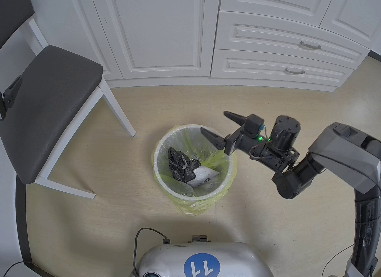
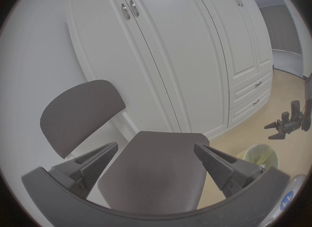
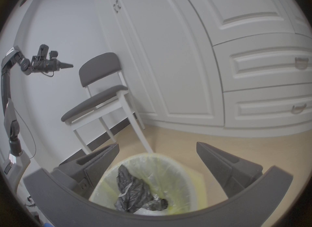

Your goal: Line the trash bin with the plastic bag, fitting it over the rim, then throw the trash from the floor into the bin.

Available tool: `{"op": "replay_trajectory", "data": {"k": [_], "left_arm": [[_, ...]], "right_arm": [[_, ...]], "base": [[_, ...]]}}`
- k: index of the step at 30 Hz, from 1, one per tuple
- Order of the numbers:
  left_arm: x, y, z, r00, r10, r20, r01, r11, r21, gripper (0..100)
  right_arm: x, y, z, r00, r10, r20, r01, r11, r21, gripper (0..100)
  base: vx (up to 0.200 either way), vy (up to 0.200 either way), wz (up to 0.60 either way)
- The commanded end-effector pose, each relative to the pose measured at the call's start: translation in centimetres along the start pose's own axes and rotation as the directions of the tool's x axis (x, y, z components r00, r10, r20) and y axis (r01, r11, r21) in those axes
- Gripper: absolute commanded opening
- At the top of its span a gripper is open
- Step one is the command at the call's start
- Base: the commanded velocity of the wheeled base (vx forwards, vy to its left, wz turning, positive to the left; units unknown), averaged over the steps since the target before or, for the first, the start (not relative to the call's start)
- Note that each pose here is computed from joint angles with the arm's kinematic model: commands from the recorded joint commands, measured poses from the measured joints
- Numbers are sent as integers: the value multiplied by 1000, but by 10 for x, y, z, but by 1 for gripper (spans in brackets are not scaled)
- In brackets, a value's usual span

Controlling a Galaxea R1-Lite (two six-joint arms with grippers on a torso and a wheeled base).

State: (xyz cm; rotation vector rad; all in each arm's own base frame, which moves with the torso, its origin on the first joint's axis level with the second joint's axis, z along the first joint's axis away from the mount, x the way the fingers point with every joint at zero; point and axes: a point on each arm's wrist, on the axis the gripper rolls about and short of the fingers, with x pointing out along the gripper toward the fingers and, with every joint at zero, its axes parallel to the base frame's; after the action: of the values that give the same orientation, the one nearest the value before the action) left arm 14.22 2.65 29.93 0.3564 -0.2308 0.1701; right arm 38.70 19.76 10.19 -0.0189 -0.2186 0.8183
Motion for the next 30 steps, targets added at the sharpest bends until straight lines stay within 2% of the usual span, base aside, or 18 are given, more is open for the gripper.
{"op": "replay_trajectory", "data": {"k": [1,2,4,8,10,15,16,19,22,26,27,30], "left_arm": [[11,-8,0,999,-49,-1,49,999,-20,100],[11,-8,0,999,-49,-1,49,999,-20,100],[21,-19,-4,994,-109,-10,108,991,-73,100],[22,-35,-4,987,-157,18,158,973,-170,100],[18,-41,-6,986,-167,18,167,963,-210,100],[5,-44,-14,983,-180,27,180,944,-276,100],[2,-44,-16,984,-178,24,177,943,-283,100],[-6,-45,-28,986,-167,7,161,938,-306,100],[-16,-39,-40,993,-118,-11,107,933,-344,100],[-26,-35,-54,996,-78,-51,55,929,-367,100],[-34,-35,-58,995,-77,-59,49,923,-382,100],[-49,-37,-62,992,-118,-42,91,909,-407,100]], "right_arm": [[-26,-20,47,997,-67,39,68,997,-22,100],[-26,-20,47,997,-67,39,68,997,-22,100],[-39,-40,62,988,-147,39,149,988,-34,100],[-67,-82,93,939,-332,85,337,940,-54,100],[-90,-91,110,913,-399,84,402,915,-31,100],[-133,-98,132,869,-494,38,494,869,-7,100],[-139,-100,133,857,-515,30,516,857,-8,100],[-159,-109,130,790,-614,0,614,790,-6,100],[-185,-102,125,740,-671,-43,672,741,-8,100],[-214,-80,123,714,-694,-96,697,717,-5,100],[-228,-68,124,700,-705,-110,709,705,-6,100],[-249,-52,129,681,-725,-108,728,685,-11,100]], "base": [[0,0,0],[0,0,0],[0,0,0],[0,0,0],[0,0,0],[0,0,0],[0,0,0],[0,0,0],[0,0,0],[0,0,0],[0,0,0],[0,0,0]]}}
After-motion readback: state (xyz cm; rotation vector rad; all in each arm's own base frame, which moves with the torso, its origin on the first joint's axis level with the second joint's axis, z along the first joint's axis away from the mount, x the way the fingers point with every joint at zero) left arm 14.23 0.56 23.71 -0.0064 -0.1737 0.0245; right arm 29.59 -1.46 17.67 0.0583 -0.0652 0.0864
